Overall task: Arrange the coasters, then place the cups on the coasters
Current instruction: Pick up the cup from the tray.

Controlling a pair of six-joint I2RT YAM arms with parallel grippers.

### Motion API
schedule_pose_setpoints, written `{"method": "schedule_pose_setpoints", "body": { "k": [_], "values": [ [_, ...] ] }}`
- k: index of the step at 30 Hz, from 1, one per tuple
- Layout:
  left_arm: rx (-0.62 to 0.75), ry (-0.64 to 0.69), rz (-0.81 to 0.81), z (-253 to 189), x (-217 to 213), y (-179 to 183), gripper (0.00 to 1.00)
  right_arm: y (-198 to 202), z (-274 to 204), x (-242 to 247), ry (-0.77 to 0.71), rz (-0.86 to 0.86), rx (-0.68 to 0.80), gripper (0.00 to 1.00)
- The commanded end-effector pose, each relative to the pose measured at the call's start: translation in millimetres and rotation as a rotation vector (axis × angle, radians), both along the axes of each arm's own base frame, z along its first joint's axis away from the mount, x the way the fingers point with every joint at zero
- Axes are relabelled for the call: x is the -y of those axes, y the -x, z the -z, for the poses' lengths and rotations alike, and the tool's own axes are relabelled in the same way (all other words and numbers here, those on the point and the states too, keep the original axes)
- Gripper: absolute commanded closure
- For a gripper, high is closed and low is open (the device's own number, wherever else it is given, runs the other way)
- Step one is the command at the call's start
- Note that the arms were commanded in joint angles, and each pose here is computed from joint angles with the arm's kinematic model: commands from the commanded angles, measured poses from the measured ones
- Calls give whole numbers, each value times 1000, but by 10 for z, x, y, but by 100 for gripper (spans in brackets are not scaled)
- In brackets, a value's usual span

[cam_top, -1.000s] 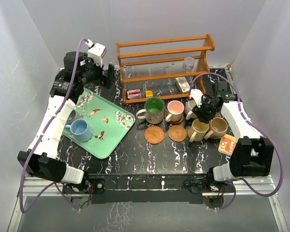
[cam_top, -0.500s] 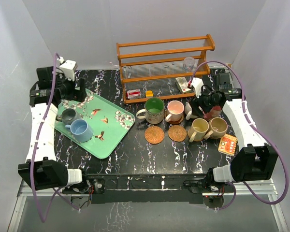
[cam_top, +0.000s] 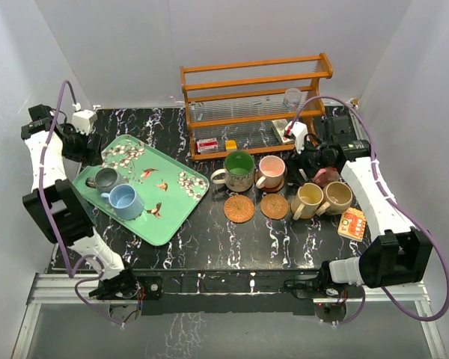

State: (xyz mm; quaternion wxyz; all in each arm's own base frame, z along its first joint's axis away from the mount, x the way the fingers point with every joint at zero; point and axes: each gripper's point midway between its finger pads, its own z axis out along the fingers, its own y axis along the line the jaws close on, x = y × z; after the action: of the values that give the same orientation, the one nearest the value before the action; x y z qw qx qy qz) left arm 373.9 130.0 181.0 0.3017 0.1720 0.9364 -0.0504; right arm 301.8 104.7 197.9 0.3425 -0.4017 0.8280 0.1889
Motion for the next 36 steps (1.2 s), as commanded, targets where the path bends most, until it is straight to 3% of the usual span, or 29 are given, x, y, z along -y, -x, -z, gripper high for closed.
{"method": "schedule_pose_setpoints", "body": {
  "k": [1,18,27,36],
  "values": [
    [-48,-42,203,98,-5,44,23,2,-83,-106,-48,-12,35,40],
    [-149,-68,531,894,-11,-127,31,13,53,-155,-44,-1,-13,41],
    [-226,-32,594,1111,140,-152,52,-9,106,-149,-25,11,-33,41],
    [-225,-24,627,1050,245,-128,62,-12,174,-156,-16,15,-55,42]
  ]
}}
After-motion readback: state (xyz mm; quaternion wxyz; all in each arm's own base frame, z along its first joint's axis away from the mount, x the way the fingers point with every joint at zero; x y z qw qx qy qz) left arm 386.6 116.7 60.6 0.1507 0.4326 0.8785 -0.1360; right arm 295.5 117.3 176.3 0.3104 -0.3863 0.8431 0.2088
